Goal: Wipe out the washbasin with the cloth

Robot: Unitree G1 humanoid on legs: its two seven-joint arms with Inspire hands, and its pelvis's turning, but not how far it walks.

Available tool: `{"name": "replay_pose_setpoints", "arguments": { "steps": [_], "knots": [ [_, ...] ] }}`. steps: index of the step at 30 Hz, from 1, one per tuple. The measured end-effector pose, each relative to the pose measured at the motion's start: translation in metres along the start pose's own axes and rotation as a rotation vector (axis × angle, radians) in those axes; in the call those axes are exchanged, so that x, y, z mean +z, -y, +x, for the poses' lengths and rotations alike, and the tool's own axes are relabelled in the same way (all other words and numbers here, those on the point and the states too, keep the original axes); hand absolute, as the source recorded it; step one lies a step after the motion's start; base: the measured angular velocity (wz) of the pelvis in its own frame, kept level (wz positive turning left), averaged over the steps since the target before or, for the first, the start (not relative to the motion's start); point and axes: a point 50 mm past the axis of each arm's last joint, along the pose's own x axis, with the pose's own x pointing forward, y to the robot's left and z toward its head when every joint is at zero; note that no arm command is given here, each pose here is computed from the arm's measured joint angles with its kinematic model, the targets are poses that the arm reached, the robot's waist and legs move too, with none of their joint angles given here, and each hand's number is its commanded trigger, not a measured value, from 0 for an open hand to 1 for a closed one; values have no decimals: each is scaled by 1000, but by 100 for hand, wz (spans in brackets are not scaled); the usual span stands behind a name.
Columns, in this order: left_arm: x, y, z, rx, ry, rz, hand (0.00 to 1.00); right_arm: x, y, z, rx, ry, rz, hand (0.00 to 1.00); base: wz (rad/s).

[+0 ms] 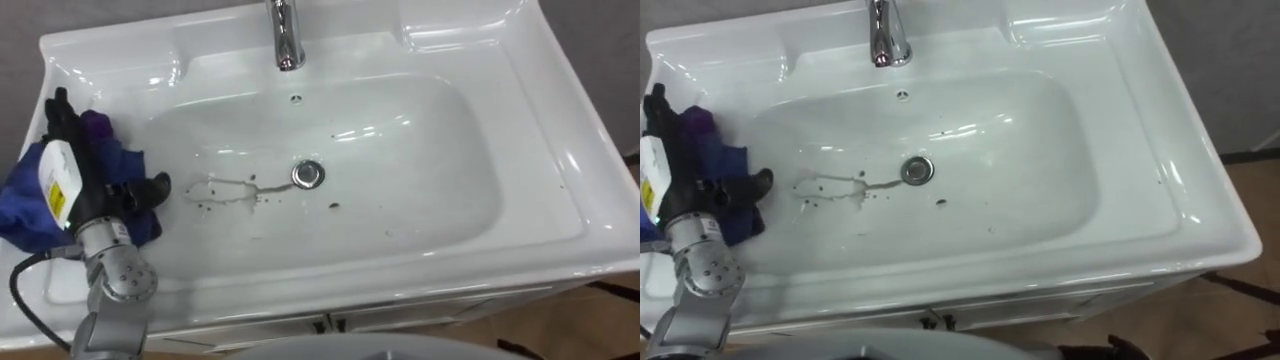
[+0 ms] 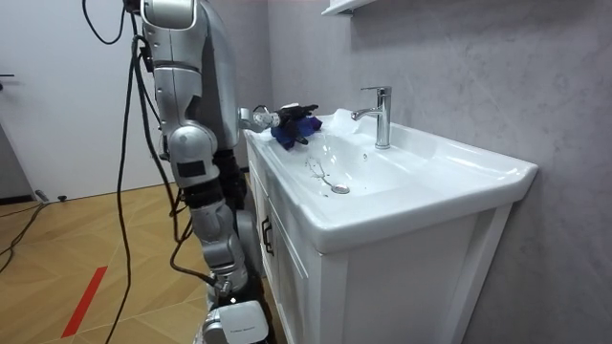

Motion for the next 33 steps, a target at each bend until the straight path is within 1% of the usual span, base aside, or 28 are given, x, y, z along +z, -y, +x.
{"name": "replay_pose_setpoints", "arguments": {
  "steps": [11,16,21,27,33],
  "knots": [
    [-15,6,-6,-7,-49,61,0,-1,1,0,-2,-21,7,0,0],
    [-20,8,-7,-23,-56,136,0,-1,5,0,-12,-25,5,0,-2],
    [-18,6,-6,-20,-19,245,0,-2,6,0,-11,-33,5,0,0],
    [-5,0,-2,19,43,281,0,-2,4,0,-7,-34,4,0,2],
    [-1,-3,0,36,55,282,0,-6,6,-1,-13,-42,4,0,0]
  ]
}}
